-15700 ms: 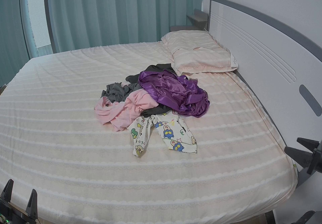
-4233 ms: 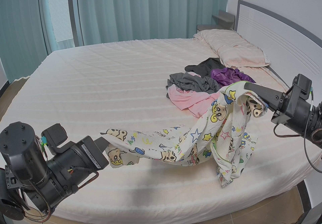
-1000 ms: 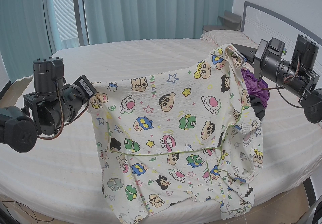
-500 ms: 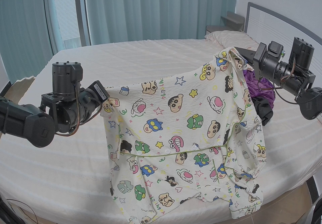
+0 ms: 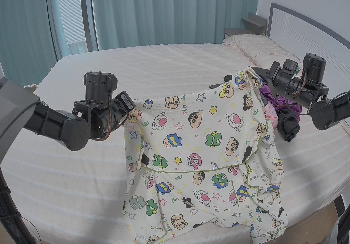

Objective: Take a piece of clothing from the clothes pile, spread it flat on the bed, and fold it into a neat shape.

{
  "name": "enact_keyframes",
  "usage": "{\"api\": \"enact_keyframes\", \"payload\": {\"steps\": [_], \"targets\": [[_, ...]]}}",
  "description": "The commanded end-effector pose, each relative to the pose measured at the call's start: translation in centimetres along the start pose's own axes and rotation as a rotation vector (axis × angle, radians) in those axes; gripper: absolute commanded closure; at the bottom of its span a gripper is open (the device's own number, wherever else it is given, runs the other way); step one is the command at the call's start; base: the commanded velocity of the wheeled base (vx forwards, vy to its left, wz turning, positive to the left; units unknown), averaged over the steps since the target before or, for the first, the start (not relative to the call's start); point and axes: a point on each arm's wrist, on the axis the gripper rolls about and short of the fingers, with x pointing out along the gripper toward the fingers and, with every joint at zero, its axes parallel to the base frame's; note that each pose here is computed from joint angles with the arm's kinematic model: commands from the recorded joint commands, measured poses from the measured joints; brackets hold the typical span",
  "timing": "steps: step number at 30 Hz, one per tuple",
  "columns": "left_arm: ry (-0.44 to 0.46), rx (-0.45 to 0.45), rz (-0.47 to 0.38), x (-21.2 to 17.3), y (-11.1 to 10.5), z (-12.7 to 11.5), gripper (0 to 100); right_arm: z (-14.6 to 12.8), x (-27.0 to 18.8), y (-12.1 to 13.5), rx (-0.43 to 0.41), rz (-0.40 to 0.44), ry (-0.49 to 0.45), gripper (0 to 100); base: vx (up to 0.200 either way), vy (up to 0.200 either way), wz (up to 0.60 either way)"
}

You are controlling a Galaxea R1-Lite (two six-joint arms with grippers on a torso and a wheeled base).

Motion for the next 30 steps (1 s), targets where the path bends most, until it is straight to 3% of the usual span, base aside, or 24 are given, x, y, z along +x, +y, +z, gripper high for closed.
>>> {"api": "enact_keyframes", "payload": {"steps": [1,12,13,21,24,30], "targets": [[0.047,0.019,0.047,3.2,1.0,-2.4,100,-1.6,1.8,-3.3,0.032,-0.058,0.045,100,0.0,0.0,0.0],[0.09,0.026,0.066,8.0,2.0,-4.9,100,-4.2,4.4,-7.6,0.068,-0.162,0.065,100,0.0,0.0,0.0],[0.085,0.021,0.069,8.7,2.2,-4.9,0,-4.3,4.7,-7.9,0.071,-0.165,0.064,0,0.0,0.0,0.0],[0.017,0.001,0.102,12.1,3.0,-4.5,0,-5.3,7.0,-10.3,0.064,-0.262,-0.015,0,0.0,0.0,0.0],[0.045,0.017,0.172,12.4,3.9,-3.8,0,-4.6,7.4,-10.3,0.053,-0.294,-0.075,0,0.0,0.0,0.0],[0.025,-0.004,0.215,12.8,4.5,-1.3,0,-5.2,7.1,-11.1,0.06,-0.364,-0.037,0,0.0,0.0,0.0]]}}
